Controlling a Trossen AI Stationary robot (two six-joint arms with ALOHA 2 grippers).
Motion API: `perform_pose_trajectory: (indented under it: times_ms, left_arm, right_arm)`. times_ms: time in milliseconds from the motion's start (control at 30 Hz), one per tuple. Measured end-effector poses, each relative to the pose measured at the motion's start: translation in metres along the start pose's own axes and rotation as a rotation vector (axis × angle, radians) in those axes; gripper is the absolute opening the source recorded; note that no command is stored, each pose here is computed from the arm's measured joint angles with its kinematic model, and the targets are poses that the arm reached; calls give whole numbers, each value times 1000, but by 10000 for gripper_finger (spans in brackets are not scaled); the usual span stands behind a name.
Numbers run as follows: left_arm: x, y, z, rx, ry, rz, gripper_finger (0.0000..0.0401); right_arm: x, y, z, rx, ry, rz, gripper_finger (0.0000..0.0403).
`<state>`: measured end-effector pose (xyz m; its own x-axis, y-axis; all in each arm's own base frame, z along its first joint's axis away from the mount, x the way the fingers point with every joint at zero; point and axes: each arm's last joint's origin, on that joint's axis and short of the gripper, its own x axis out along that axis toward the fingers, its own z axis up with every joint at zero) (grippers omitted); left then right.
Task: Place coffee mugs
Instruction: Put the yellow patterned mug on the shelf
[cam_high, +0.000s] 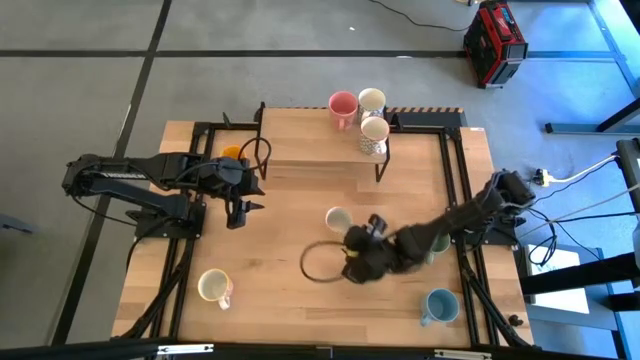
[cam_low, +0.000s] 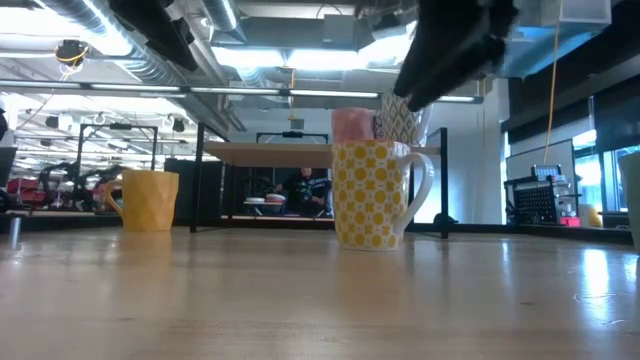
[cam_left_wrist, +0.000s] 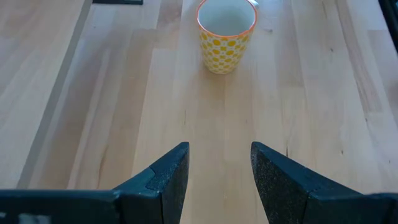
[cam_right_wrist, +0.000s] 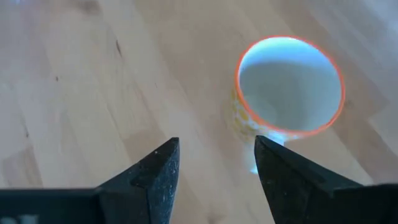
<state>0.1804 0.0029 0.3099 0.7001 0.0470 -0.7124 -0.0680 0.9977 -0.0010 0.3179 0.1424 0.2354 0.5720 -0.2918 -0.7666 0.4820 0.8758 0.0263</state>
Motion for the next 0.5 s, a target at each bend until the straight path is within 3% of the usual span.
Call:
perform_pose_trajectory:
  times_ms: [167, 333, 500]
  left_arm:
    - [0, 0, 0, -7, 0, 0, 167]
    - [0, 0, 0, -7, 0, 0, 167]
    - [0, 0, 0, -7, 0, 0, 167]
  right_arm:
    - [-5, 4, -29, 109, -188, -55, 198]
    - [-8, 6, -31, 51, -229, -78, 198]
    - [-7, 5, -24, 89, -293, -92, 198]
